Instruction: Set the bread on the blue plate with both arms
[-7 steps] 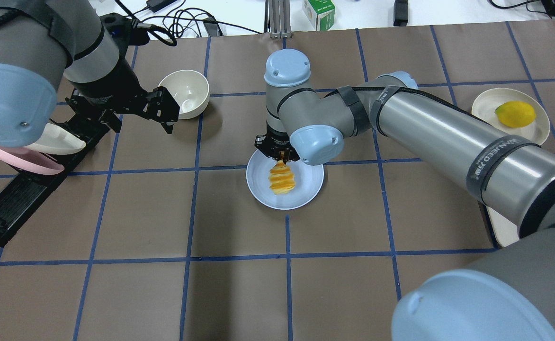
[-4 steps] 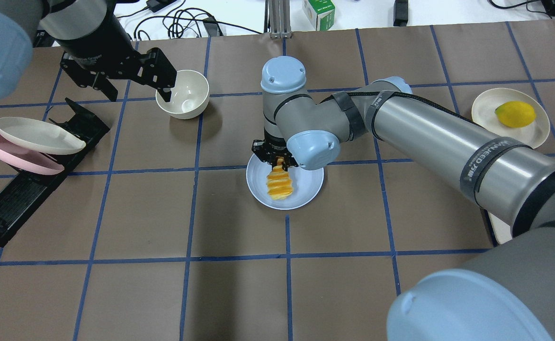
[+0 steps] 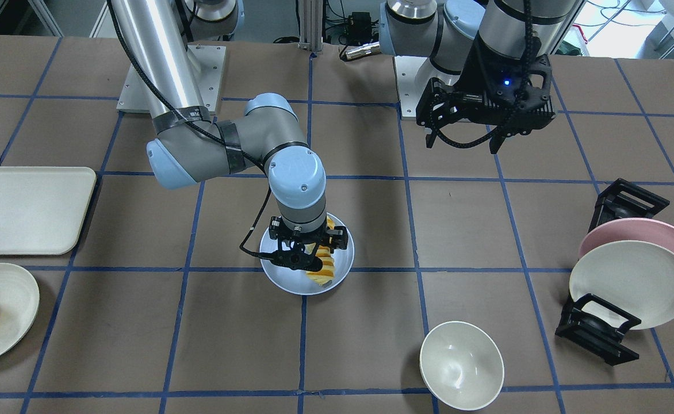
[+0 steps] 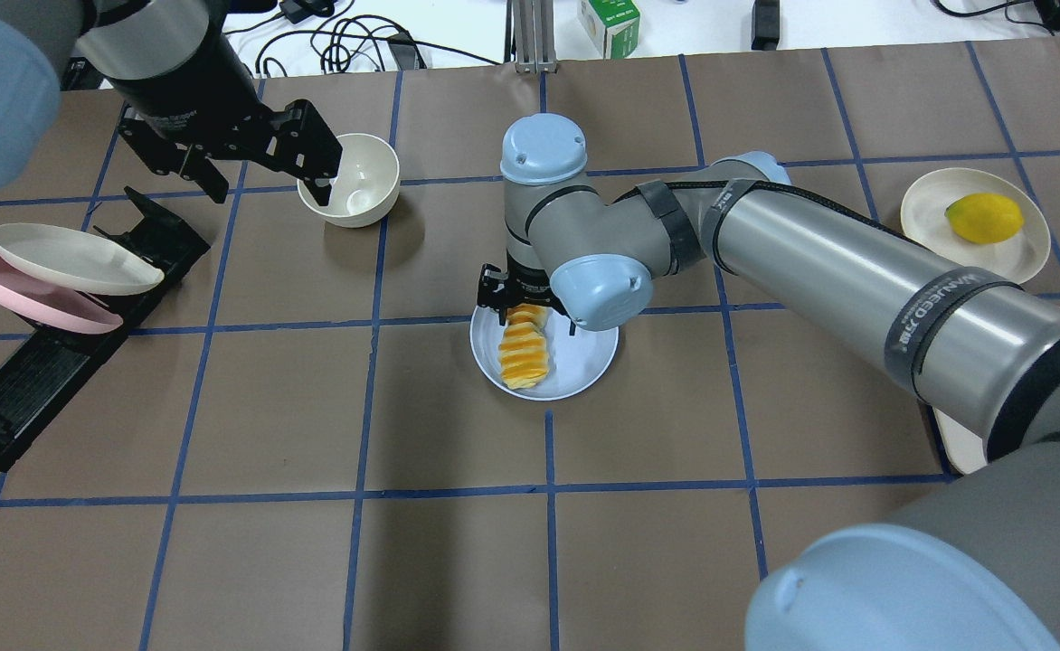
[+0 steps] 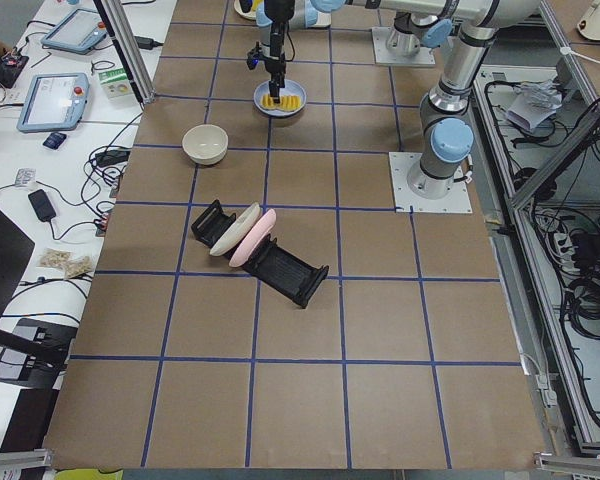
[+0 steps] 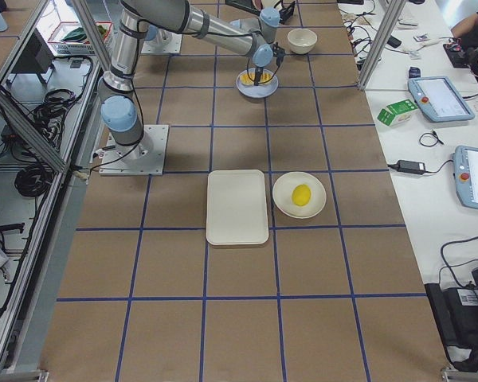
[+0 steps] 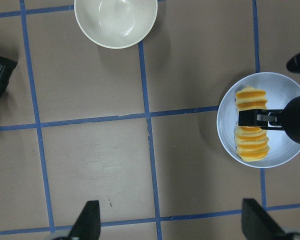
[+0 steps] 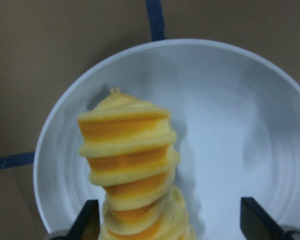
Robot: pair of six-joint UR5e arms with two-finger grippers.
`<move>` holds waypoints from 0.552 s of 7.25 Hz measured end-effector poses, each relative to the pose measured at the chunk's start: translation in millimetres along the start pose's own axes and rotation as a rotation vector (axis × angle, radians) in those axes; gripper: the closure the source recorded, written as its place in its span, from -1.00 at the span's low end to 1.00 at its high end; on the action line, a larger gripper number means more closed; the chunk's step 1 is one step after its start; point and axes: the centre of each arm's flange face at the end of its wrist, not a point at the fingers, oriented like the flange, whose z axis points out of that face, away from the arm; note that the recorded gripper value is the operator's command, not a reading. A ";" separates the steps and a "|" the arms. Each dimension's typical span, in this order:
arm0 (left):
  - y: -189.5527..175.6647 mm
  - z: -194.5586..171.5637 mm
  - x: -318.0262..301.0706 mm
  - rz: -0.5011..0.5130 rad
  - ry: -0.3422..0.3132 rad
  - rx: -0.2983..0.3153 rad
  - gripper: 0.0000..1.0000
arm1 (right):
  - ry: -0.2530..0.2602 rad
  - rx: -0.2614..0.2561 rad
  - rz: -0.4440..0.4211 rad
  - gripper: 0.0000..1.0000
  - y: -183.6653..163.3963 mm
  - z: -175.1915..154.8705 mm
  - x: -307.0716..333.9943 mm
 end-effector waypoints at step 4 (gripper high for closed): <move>8.6 5.0 0.5 0.000 0.000 -0.007 -1.00 | -0.012 0.040 0.059 -1.00 1.1 -104.5 50.0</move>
